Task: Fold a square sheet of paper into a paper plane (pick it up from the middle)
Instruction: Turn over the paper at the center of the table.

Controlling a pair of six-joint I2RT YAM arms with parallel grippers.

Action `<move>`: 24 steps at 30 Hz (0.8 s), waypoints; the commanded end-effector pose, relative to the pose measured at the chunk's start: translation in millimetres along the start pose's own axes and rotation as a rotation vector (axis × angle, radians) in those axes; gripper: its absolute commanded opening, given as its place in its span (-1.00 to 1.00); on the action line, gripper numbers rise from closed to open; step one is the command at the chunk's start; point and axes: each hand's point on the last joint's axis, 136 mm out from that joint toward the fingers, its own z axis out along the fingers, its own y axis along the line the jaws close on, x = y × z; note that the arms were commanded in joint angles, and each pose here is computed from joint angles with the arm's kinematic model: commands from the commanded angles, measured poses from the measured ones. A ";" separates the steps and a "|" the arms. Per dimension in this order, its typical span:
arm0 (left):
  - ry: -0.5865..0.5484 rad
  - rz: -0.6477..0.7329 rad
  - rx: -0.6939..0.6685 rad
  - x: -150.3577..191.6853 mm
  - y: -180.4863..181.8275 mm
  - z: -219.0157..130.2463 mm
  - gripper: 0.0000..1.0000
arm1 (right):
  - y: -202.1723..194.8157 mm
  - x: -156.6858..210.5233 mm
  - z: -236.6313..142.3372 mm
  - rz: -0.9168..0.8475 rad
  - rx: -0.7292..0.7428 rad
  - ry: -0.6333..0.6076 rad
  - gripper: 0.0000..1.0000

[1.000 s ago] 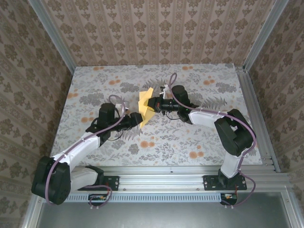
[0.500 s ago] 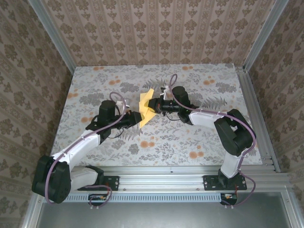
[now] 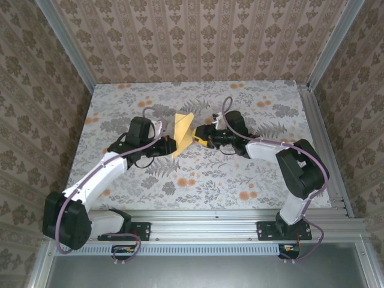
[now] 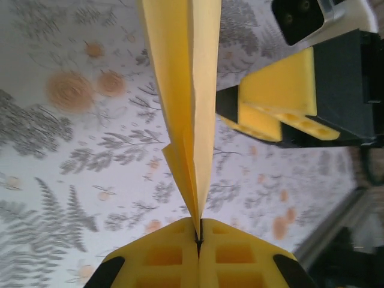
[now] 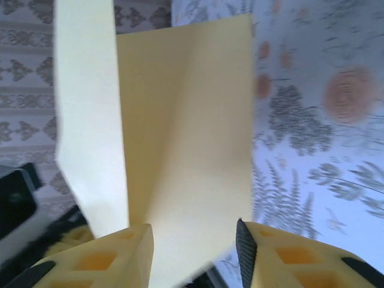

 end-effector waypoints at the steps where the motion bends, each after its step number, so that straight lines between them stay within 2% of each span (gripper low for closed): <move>1: 0.134 0.257 -0.401 17.0 43.3 -11.5 -0.87 | -16.4 -0.8 -28.7 -0.070 0.119 -0.030 -0.04; 3: 0.171 0.350 -0.569 13.7 54.9 -16.8 -0.85 | -23.8 -4.8 -45.1 -0.090 0.173 -0.054 0.02; 6: 0.172 0.463 -0.742 3.8 60.4 -20.3 -0.85 | -33.1 -9.8 -67.8 -0.107 0.246 -0.086 0.04; 9: 0.196 0.594 -0.903 -1.9 58.8 -17.2 -0.84 | -42.6 -15.7 -92.8 -0.121 0.317 -0.124 0.07; 12: 0.230 0.703 -0.994 0.5 53.9 -3.3 -0.82 | -49.0 -21.1 -115.9 -0.112 0.343 -0.162 0.08; 20: 0.344 0.937 -1.033 37.6 25.3 60.2 -0.73 | -59.0 -28.5 -165.4 -0.086 0.376 -0.253 0.10; 24: 0.399 1.001 -0.945 69.5 8.1 98.0 -0.63 | -61.5 -26.1 -167.8 -0.078 0.370 -0.244 0.11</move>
